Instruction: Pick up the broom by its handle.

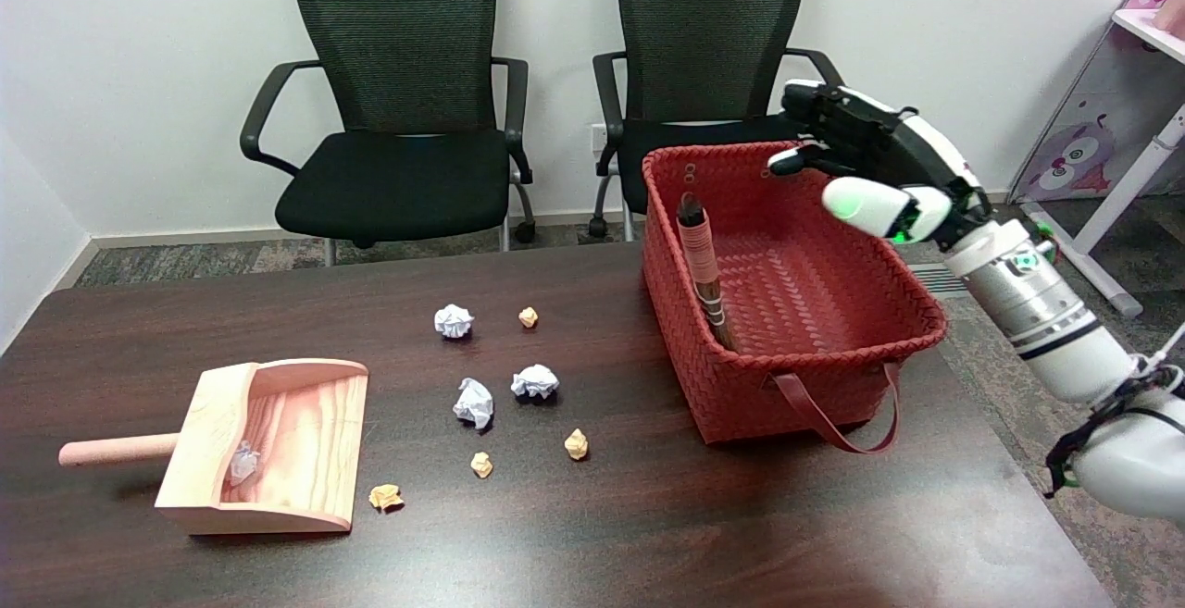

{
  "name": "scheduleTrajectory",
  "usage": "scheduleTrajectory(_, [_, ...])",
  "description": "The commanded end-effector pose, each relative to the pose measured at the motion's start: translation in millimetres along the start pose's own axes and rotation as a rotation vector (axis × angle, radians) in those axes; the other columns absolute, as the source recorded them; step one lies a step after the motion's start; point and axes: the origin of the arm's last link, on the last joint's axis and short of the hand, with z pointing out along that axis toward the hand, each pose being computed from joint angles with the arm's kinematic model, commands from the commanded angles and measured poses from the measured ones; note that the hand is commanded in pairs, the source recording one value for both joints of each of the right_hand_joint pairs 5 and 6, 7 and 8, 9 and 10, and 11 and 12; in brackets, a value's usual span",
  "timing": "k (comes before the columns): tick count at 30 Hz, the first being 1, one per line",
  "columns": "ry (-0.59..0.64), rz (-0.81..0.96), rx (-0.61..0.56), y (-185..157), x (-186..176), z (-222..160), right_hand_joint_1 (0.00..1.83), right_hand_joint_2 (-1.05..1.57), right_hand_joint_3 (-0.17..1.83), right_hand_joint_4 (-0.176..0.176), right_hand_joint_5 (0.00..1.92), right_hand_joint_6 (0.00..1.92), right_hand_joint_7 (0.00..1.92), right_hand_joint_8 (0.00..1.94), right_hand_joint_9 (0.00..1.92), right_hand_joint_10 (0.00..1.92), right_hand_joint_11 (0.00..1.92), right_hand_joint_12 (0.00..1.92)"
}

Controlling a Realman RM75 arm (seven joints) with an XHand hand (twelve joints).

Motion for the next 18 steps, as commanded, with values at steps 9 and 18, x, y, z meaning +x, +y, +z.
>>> scheduleTrajectory(9, [-0.185, -0.387, -0.145, -1, -60, 32, 0.86, 0.15, 0.8, -0.176, 0.23, 0.23, 0.23, 0.23, 0.27, 0.27, 0.52, 0.52])
scheduleTrajectory(18, [-0.207, -0.362, -0.157, 3, -78, 28, 0.87, 0.14, 0.78, -0.176, 0.22, 0.22, 0.22, 0.22, 0.22, 0.22, 0.43, 0.43])
